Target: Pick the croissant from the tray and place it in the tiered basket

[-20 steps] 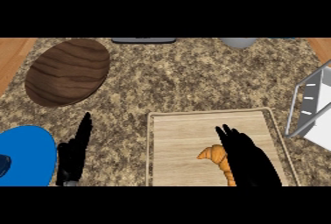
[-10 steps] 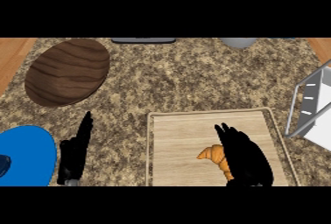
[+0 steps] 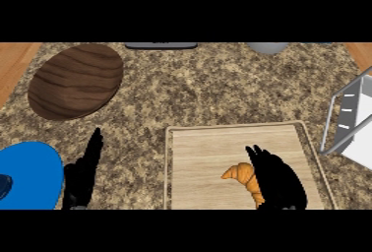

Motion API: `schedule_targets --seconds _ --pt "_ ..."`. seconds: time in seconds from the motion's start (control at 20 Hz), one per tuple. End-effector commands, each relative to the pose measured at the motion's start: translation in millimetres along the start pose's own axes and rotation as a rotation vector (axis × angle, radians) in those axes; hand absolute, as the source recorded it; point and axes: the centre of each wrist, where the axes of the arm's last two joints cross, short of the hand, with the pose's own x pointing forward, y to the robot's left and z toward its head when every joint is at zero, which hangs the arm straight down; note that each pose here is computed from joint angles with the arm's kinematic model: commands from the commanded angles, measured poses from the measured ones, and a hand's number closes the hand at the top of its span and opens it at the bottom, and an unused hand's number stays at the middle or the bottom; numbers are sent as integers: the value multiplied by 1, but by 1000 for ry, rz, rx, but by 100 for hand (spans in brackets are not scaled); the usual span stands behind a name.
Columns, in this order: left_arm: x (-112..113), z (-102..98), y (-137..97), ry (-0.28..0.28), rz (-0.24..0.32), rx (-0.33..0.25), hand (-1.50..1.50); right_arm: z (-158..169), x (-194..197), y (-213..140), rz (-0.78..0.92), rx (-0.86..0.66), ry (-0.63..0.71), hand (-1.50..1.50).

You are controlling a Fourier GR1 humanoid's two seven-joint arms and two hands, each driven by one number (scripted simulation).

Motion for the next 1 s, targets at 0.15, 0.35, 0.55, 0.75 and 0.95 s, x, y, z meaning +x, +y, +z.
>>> schedule_targets --seconds 0.15,0.35,0.55,0.75,0.95 --pt "7 -9 -6 47 -13 4 0 -9 18 1 8 -8 25 150" --pt "-3 -5 -4 37 10 10 0 -7 -1 37 21 -7 -35 150" --pt "4 -1 -9 42 -2 -4 0 -30 6 6 130 -74 -86 150" --pt "-6 -1 8 66 6 75 0 -2 -123 4 96 -128 23 150" --pt "-14 10 21 88 11 104 0 4 -206 -14 47 -156 166 150"
